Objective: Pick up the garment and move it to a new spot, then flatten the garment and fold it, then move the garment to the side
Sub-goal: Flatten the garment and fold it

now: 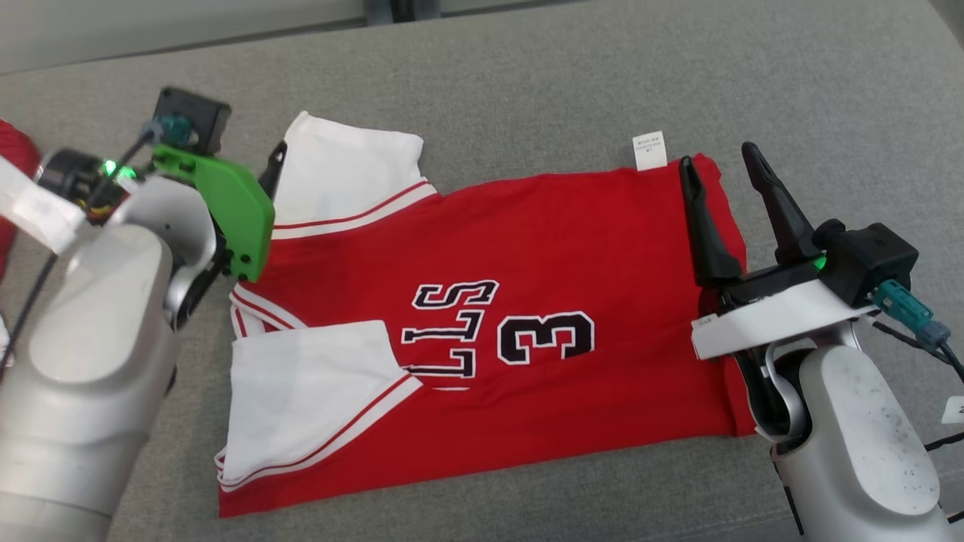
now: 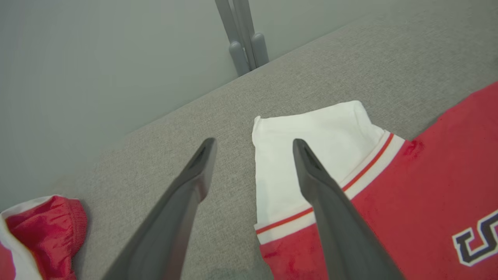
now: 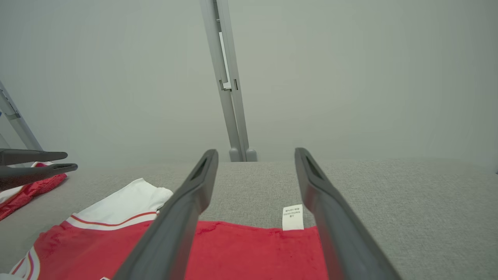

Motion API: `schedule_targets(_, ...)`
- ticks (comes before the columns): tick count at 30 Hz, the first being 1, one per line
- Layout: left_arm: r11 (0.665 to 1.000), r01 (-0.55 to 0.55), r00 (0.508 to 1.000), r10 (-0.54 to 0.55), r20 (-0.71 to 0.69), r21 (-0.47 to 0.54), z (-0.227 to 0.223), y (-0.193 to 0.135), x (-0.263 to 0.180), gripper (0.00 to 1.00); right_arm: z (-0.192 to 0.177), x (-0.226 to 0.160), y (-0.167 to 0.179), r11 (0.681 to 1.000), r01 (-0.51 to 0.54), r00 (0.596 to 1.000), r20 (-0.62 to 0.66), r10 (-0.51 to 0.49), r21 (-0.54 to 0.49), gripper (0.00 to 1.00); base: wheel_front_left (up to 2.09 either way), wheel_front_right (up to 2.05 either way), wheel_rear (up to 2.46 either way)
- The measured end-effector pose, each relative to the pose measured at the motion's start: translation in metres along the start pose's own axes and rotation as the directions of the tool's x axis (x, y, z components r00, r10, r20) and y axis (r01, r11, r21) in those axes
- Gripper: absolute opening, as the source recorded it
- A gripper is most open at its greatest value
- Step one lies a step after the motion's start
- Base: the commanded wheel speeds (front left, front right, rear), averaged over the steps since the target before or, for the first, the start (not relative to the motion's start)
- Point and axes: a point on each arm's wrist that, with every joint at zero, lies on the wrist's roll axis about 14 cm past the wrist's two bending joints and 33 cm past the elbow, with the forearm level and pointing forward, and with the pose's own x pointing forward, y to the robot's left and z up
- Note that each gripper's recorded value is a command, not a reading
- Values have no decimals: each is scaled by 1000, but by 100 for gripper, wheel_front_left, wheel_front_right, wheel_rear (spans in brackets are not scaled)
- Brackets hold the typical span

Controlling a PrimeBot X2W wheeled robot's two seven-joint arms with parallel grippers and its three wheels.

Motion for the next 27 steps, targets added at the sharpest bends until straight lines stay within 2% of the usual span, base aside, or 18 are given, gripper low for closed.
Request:
schedule_targets(3,997,34,998,-30,-58,67,3,2,22,100,-9,5,-6,1000,14,1000,-9,-14,1,100,0,0,0)
schedule_targets(7,990,108,985,-93,-146,95,-6,-5,46,100,-19,9,-12,999,34,999,-24,-34,3,100,0,0,0)
schedule_targets(10,987,125,980,-106,-170,100,-5,2,61,100,-25,9,-17,999,49,998,-30,-49,5,100,0,0,0)
schedule_targets(14,982,161,956,-132,-263,94,-28,-1,77,100,-35,5,-24,997,74,996,-52,-73,9,100,0,0,0)
schedule_targets(27,979,168,921,-113,-372,117,-56,15,118,100,-52,-2,-39,994,111,989,-93,-112,-11,100,0,0,0)
